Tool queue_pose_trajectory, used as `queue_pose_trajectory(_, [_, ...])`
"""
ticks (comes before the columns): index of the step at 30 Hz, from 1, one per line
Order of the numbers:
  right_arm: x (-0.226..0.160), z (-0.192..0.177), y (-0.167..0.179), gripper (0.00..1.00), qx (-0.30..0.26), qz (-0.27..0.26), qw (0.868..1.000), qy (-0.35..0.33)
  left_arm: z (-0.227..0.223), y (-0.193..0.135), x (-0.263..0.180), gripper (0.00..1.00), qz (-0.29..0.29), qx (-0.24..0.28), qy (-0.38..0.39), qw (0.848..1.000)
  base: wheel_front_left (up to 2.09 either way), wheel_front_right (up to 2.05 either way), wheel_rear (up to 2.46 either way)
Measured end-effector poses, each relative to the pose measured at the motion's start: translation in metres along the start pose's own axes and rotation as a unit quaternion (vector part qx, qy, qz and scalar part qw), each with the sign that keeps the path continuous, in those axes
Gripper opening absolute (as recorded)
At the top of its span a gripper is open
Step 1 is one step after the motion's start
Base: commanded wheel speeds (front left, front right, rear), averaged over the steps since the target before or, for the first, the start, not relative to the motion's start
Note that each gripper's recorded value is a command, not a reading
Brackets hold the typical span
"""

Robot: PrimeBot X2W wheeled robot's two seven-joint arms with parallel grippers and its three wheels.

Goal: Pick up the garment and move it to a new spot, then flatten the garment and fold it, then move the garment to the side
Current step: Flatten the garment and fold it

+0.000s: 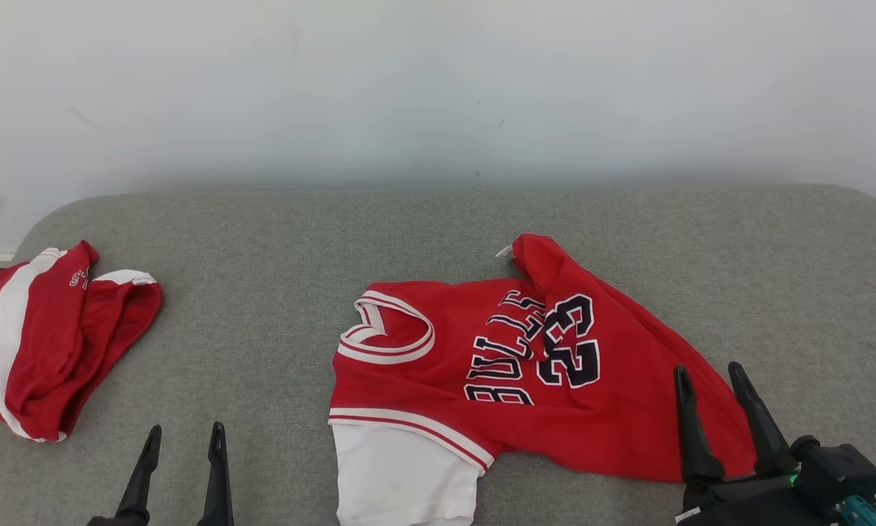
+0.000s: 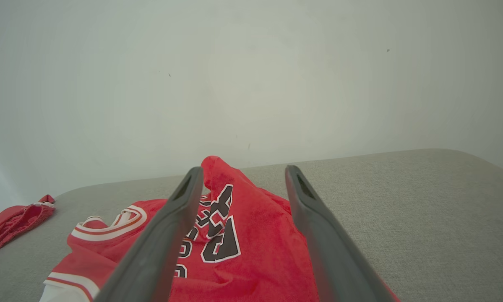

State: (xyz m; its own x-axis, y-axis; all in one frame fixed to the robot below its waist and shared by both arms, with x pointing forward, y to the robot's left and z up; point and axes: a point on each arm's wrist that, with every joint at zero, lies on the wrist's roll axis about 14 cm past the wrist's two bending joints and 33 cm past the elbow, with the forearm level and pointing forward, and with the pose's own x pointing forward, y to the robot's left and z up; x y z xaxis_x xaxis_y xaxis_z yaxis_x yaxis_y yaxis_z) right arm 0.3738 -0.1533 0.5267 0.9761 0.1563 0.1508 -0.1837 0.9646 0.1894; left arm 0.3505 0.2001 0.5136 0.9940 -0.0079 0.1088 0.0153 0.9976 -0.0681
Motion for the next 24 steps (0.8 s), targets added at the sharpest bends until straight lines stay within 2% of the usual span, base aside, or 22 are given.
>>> queue_pose_trajectory(24, [-0.0041, 0.0012, 0.0037, 1.00, -0.007, 0.007, 1.000, -0.001, -0.0016, -0.0049, -0.0023, 1.00, -0.007, -0.001, 0.003, 1.000, 0.00, 0.00, 0.00])
